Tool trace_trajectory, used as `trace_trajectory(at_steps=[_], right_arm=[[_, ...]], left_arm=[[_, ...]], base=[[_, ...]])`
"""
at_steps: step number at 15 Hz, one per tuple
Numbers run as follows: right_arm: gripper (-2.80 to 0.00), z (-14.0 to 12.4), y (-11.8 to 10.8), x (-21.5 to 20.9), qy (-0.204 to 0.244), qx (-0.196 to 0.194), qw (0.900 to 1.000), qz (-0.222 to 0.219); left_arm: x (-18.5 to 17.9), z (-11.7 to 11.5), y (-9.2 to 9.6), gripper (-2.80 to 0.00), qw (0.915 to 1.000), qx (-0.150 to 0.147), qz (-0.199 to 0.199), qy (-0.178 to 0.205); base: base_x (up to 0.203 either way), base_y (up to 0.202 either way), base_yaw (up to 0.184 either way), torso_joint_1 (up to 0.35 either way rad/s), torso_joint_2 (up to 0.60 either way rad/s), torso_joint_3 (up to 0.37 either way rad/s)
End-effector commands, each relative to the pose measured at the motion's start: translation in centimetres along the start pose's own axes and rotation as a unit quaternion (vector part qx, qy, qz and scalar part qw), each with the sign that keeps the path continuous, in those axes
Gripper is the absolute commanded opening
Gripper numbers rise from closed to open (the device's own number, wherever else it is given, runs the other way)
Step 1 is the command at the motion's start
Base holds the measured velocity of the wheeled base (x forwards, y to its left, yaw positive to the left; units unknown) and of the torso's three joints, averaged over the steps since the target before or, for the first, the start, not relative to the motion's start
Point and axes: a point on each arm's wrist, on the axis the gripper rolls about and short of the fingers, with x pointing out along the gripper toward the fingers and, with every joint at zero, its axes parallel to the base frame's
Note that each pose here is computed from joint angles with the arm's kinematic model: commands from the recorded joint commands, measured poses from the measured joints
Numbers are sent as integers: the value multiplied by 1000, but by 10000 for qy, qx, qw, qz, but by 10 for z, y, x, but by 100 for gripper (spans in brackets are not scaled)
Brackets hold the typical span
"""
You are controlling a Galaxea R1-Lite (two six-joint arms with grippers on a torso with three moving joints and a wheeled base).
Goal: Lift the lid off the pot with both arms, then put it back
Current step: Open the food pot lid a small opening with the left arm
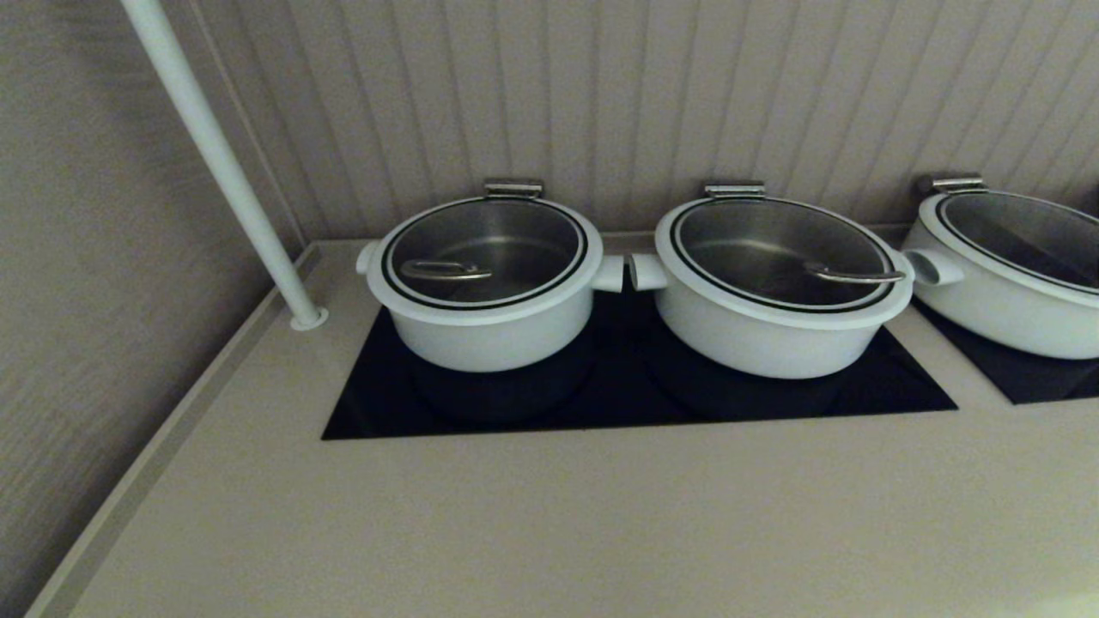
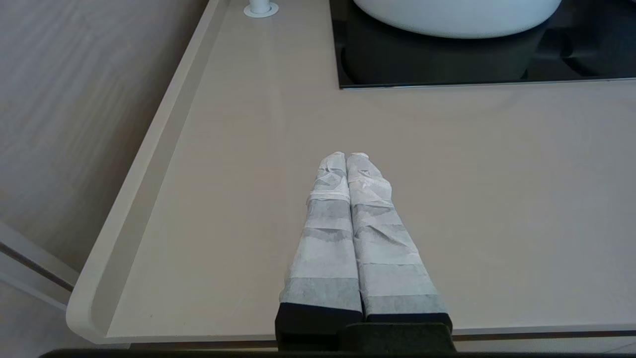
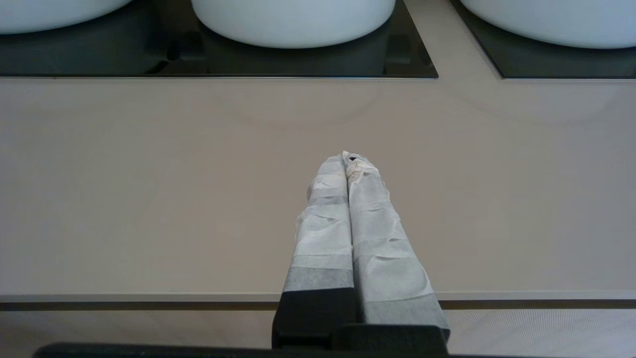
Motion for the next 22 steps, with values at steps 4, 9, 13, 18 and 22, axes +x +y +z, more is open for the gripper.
trace_trajectory(at_steps=[4,9,13,18,22], right_arm=[[-280,0,0,0,5,-2,10000,6],[-280,0,0,0,5,-6,10000,6],[-280,0,0,0,5,-2,10000,6],[-280,0,0,0,5,-2,10000,6],[-280,0,0,0,5,-2,10000,6]], left_arm=[[0,0,0,-280,10000,14,3,-2],[-1,7,-1,-280,9959,808,-238,-326],[-16,51,-5,-280,9853,921,-955,-1079],[-22,141,-7,-280,9751,943,-1624,-1184],[-5,182,-11,-280,9539,845,-2693,-1019]], base=[[0,0,0,0,0,0],[0,0,0,0,0,0],[0,0,0,0,0,0],[0,0,0,0,0,0],[0,0,0,0,0,0]])
